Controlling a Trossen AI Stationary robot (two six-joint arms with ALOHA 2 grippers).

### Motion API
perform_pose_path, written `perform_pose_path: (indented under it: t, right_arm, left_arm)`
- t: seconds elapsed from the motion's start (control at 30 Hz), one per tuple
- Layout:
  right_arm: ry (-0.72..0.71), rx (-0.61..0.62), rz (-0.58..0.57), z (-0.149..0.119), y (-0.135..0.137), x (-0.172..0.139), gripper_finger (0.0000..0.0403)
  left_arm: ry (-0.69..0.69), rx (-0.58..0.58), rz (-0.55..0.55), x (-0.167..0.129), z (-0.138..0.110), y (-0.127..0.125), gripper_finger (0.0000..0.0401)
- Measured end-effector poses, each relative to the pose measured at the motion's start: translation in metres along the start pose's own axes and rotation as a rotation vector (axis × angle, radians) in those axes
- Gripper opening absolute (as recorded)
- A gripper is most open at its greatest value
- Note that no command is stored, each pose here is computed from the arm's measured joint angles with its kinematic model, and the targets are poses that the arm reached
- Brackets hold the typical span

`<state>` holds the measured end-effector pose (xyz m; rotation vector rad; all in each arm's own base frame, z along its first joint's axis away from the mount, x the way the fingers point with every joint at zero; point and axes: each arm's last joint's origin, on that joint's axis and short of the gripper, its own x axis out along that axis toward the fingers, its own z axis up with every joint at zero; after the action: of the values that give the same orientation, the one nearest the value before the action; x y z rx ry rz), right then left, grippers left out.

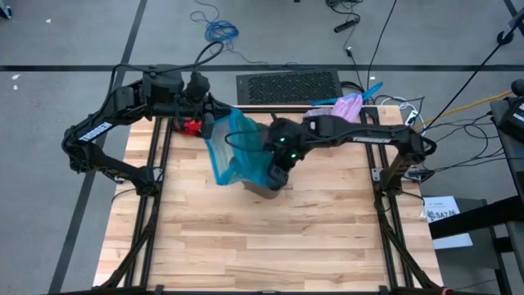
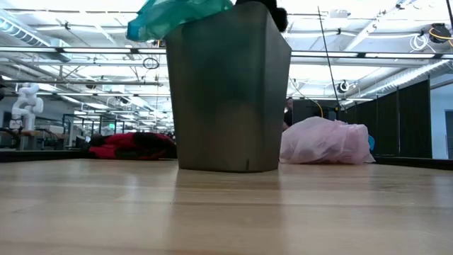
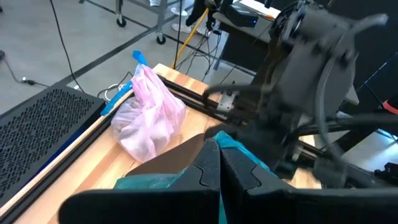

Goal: Place trash/remove bag and relplace
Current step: Insert the new blue trash bag into the trash bin

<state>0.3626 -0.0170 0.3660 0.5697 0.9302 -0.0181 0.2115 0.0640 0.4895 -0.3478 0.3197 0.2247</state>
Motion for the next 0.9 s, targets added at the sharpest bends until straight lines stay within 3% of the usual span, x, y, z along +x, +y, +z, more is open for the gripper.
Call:
perform_pose_path:
  t: [0.23, 0.4, 0.47, 0.57, 0.7, 0.77, 0.9]
  right_arm:
    - [-0.050, -0.047, -0.027, 0.004, 0.013, -0.048, 0.0086]
    - [-0.255, -0.174, -0.192, 0.025, 0.006, -0.068, 0.0045]
    - [-0.314, -0.186, -0.206, 0.037, -0.006, -0.065, 0.0015]
    - [-0.333, -0.179, -0.227, 0.052, -0.030, -0.050, 0.0007]
    - [-0.352, -0.216, -0.127, 0.069, -0.047, -0.035, 0.0002]
    - [-0.340, -0.242, -0.078, 0.071, -0.047, -0.029, 0.0001]
    - [-0.238, -0.238, -0.094, 0.066, -0.054, -0.013, 0.0001]
  left_arm:
    - [0.001, 0.000, 0.000, 0.000, 0.000, 0.000, 0.0000]
    - [0.008, 0.001, -0.030, 0.000, 0.000, -0.001, 0.0000]
    - [0.010, 0.003, -0.042, 0.000, 0.000, -0.002, 0.0000]
    - [-0.004, 0.024, -0.068, 0.003, 0.001, -0.007, 0.0000]
    - [0.002, 0.050, -0.104, 0.014, 0.000, -0.014, 0.0000]
    - [0.024, 0.055, -0.111, 0.022, -0.002, -0.016, 0.0000]
    - [0.029, 0.081, -0.116, 0.032, -0.004, -0.021, 0.0000]
